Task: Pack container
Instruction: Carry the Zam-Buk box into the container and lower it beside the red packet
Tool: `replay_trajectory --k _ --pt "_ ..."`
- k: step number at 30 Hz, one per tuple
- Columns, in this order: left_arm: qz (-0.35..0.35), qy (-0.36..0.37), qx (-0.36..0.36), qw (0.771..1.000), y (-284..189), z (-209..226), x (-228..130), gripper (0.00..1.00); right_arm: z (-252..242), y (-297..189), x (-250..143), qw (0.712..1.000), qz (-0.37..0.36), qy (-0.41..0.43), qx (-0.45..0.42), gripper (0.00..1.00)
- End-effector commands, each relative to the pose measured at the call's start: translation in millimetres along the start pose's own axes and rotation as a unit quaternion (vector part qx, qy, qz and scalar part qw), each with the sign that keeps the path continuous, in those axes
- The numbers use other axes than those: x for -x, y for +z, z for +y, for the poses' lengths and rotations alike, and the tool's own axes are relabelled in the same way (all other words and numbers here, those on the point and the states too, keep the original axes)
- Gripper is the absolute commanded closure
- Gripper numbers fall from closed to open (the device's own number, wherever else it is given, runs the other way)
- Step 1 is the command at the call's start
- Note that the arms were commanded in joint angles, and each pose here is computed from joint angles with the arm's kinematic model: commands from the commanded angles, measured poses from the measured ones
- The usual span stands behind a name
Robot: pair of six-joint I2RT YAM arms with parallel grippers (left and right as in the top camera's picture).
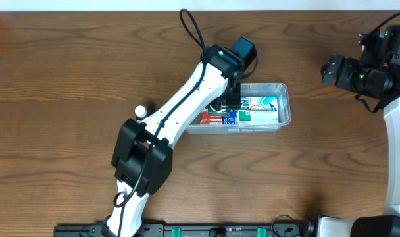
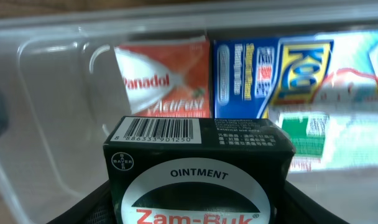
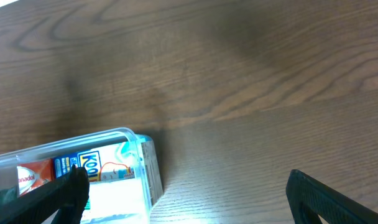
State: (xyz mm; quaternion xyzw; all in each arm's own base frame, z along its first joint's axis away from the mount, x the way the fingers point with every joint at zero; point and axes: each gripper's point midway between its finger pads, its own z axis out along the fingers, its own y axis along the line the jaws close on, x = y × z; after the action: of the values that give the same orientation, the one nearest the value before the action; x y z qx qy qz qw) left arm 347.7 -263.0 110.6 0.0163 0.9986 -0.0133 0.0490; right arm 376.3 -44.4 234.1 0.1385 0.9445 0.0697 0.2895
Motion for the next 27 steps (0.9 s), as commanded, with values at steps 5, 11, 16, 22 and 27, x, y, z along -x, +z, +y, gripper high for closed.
replay_trajectory --k 5,11,16,22,27 --pt "-0.001 -0.024 0.019 1.000 9 12 8 0.37 -3 1 1 1.000 0.001 0.008 -0.002 0.01" --pt "0.006 -0.024 0.024 0.999 25 13 5 0.37 -3 1 1 1.000 0.001 0.008 -0.002 0.01" --pt "0.013 -0.024 0.029 0.999 36 16 1 0.37 -3 1 1 1.000 0.001 0.008 -0.002 0.01" --pt "0.014 -0.026 0.030 0.999 49 17 -2 0.37 -3 1 1 1.000 0.001 0.008 -0.002 0.01" --pt "0.008 -0.032 0.026 0.999 54 16 0 0.37 -3 1 1 1.000 0.001 0.008 -0.002 0.01"
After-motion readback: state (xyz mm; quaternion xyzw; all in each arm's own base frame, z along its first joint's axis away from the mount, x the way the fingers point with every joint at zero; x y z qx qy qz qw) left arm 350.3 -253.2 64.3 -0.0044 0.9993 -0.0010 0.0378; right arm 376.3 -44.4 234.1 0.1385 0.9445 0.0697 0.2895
